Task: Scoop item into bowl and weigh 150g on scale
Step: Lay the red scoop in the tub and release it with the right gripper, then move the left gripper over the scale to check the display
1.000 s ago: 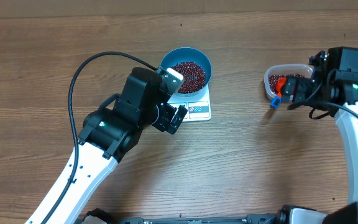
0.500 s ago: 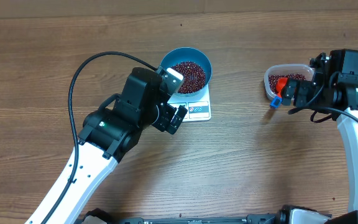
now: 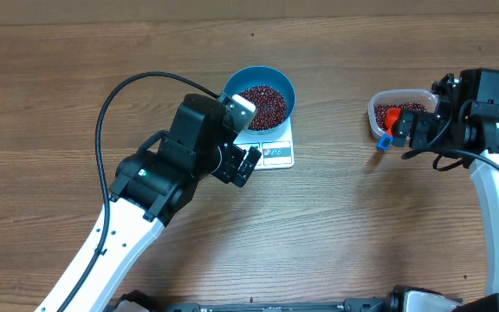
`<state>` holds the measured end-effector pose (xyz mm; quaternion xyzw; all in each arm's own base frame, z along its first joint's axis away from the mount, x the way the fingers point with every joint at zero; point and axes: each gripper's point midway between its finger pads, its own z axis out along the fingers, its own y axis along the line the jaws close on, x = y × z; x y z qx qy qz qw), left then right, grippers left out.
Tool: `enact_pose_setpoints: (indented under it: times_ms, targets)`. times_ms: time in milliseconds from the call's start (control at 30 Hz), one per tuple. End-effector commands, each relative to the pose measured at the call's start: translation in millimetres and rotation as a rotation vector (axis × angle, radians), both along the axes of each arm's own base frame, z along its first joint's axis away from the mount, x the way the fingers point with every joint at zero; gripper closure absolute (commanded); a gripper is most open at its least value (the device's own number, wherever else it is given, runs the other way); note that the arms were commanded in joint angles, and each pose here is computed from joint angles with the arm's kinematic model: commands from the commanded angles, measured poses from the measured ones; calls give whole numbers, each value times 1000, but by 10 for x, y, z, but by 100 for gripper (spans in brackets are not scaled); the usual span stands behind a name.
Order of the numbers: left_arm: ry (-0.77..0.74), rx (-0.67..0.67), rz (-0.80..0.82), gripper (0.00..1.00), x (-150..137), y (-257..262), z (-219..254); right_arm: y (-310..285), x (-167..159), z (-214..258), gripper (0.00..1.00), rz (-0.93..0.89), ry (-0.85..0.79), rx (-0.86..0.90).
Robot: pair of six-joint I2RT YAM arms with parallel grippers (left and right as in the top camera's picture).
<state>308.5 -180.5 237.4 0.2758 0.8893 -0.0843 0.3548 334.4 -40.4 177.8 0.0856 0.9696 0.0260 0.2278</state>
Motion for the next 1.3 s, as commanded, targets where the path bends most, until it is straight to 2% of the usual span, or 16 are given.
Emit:
enact_pose_setpoints:
  times_ms: [0, 333, 433, 500, 1267]
  targets:
    - [18, -9, 11, 0, -1, 0, -38, -8, 45, 136, 0, 4, -40, -5]
    - [77, -21, -4, 0, 51, -113, -220, -8, 45, 136, 0, 4, -40, -5]
    - [138, -124, 39, 0, 132, -283, -306, -8, 45, 136, 0, 4, -40, -5]
    - [155, -142, 69, 0, 181, -309, -360, -8, 45, 136, 0, 4, -40, -5]
    - [175, -119, 77, 1, 189, -293, -452, -8, 45, 136, 0, 4, -40, -5]
